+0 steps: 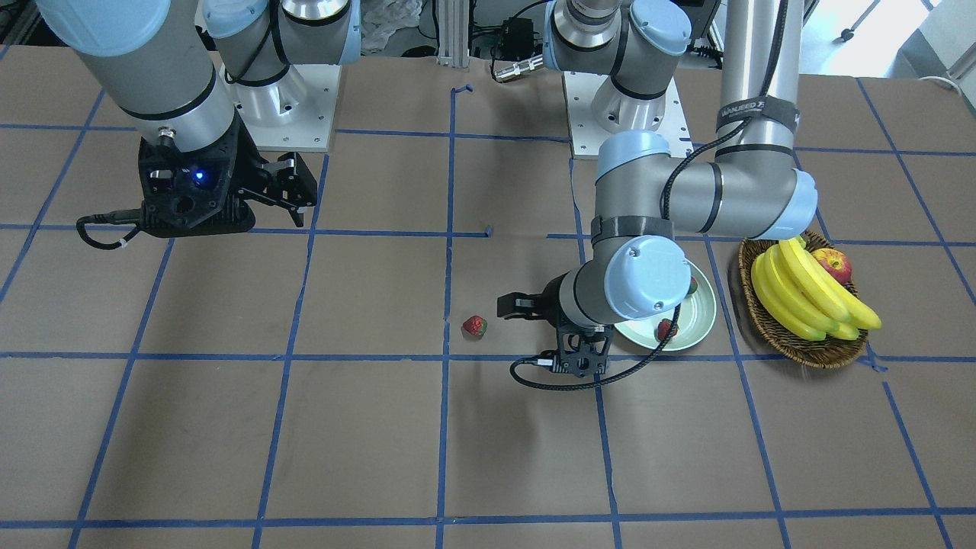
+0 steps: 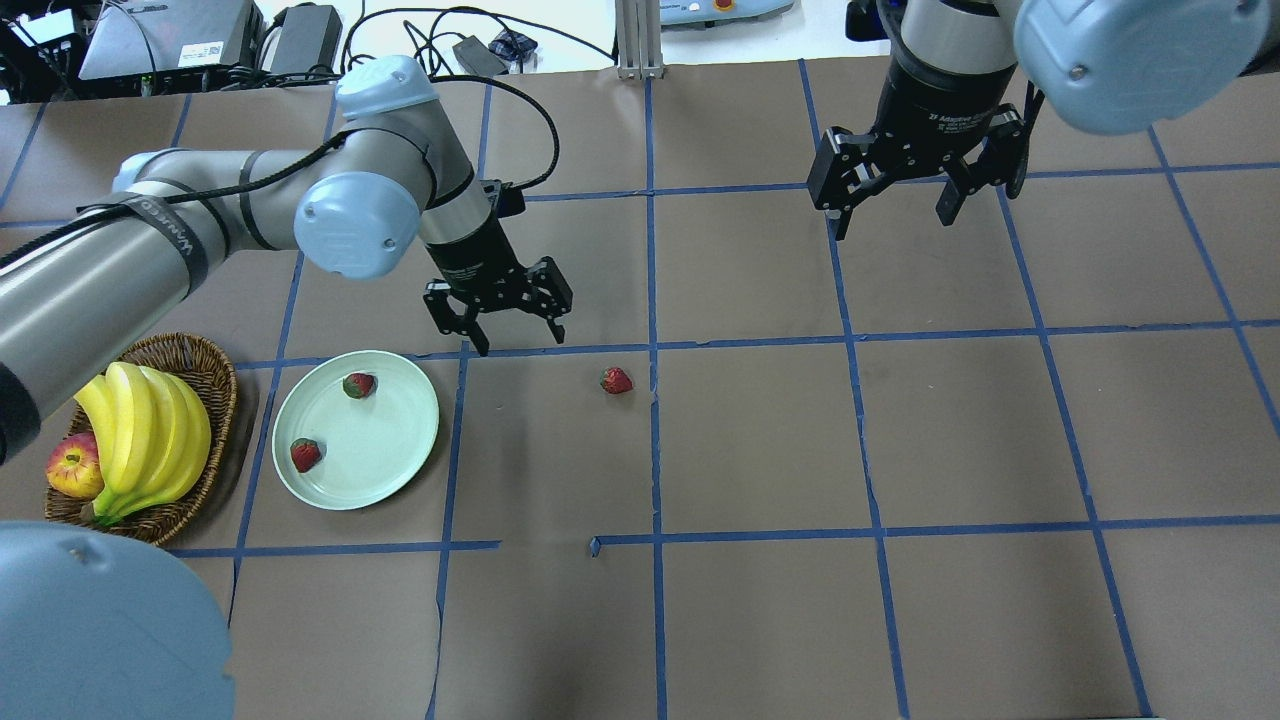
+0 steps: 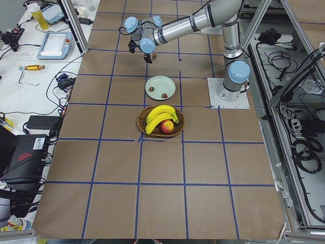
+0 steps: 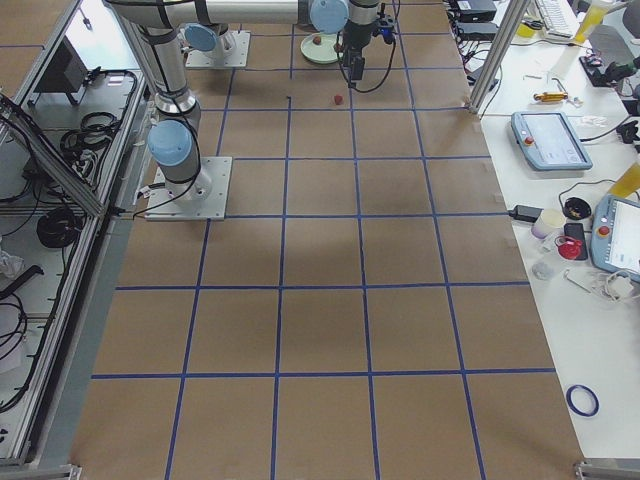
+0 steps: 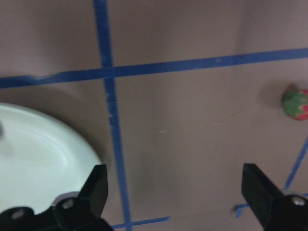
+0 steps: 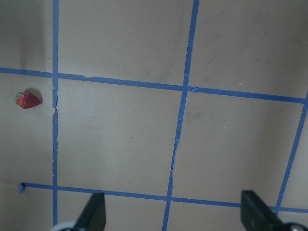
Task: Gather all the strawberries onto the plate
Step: 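Move the left gripper to the last strawberry and grasp it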
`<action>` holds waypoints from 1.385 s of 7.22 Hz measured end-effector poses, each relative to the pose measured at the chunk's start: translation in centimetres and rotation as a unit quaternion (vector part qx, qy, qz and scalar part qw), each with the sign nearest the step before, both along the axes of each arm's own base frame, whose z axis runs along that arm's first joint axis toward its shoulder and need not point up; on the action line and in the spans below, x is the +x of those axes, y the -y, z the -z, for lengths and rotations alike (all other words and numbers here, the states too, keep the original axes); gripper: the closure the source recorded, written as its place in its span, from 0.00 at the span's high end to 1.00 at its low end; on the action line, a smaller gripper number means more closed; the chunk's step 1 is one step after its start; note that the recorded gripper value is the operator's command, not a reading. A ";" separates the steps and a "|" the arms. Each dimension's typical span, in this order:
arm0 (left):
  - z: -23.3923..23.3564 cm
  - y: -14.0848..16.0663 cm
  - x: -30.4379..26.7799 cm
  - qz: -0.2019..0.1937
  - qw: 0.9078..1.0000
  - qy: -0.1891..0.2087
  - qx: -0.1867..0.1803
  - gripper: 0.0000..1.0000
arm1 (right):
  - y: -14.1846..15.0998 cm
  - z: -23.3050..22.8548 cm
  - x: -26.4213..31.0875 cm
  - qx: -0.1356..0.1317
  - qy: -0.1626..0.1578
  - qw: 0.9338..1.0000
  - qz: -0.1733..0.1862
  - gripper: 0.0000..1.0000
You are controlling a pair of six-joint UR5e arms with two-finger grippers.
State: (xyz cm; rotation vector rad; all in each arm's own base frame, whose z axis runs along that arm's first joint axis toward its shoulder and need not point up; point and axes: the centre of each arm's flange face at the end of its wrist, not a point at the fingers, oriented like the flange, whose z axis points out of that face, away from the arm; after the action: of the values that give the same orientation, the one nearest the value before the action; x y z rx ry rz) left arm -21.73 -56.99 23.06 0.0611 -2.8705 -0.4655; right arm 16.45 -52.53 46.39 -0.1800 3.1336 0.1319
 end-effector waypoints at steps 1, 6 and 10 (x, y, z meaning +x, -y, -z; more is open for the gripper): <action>1.4 -0.2 -2.0 -0.020 1.000 -0.015 0.010 1.00 | 0.0 0.0 0.0 0.000 0.000 1.000 0.000 1.00; 6.5 -0.2 -5.5 -0.044 0.998 -0.038 0.040 0.00 | 0.0 0.0 0.0 0.000 0.000 1.000 0.000 1.00; 4.9 0.5 -4.8 -0.027 1.000 -0.004 0.013 0.00 | 0.0 0.0 0.0 0.000 0.000 1.000 0.000 1.00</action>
State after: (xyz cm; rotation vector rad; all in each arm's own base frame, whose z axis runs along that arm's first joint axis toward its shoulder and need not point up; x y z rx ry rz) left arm -26.53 -57.46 18.13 0.1415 -2.8477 -0.4919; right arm 16.44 -52.52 46.41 -0.1800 3.1340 0.1314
